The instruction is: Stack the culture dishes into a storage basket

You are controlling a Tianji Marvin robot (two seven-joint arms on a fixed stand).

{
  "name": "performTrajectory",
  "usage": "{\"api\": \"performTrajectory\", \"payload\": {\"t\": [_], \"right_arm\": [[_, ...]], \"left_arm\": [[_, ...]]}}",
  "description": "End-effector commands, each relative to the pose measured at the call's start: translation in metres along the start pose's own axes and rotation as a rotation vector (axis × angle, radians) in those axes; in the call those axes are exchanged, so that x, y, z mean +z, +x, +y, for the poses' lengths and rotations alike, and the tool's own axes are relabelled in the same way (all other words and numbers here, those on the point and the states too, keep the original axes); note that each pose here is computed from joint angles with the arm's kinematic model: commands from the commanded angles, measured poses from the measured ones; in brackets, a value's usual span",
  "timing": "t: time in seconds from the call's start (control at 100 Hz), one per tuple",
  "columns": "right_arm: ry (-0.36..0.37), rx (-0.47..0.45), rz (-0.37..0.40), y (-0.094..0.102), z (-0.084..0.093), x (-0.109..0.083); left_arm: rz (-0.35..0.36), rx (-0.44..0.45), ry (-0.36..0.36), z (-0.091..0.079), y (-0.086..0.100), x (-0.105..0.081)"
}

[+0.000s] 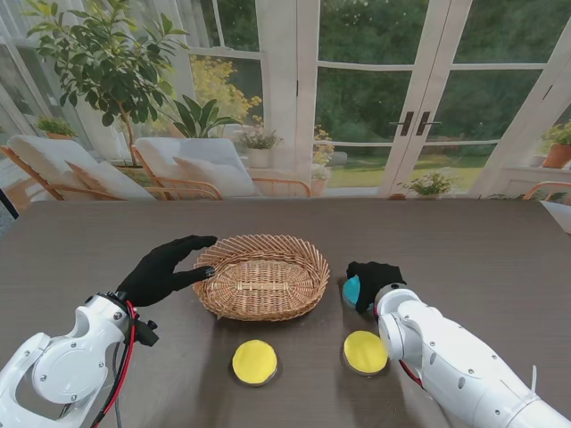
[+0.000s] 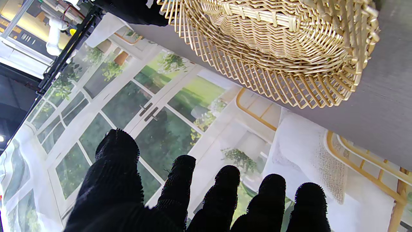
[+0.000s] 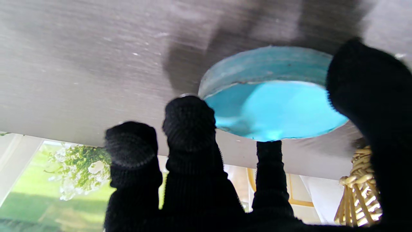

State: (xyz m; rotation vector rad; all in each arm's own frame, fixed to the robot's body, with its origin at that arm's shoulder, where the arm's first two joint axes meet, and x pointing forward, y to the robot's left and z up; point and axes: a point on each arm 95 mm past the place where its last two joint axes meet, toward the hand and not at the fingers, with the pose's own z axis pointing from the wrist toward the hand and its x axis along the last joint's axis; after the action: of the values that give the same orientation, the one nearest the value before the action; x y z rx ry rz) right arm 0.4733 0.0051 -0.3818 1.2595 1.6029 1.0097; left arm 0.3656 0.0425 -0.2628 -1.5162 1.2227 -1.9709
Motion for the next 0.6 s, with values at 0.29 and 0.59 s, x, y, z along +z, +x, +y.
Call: {"api": "performTrajectory", "payload": {"t": [0.29,0.59], "right_arm": [[0.052,-0.009,0.005,0.001,-0.0137,-0.0035],[0.027,0.003,0.0,-0.0018,-0.0044,-0.0055]], "left_arm": [[0.001,-0.003,-0.01,0.0,0.0023,-0.001],[-0.001,-0.003,-0.007,-0.0003,0.0015,-0.0016]]}}
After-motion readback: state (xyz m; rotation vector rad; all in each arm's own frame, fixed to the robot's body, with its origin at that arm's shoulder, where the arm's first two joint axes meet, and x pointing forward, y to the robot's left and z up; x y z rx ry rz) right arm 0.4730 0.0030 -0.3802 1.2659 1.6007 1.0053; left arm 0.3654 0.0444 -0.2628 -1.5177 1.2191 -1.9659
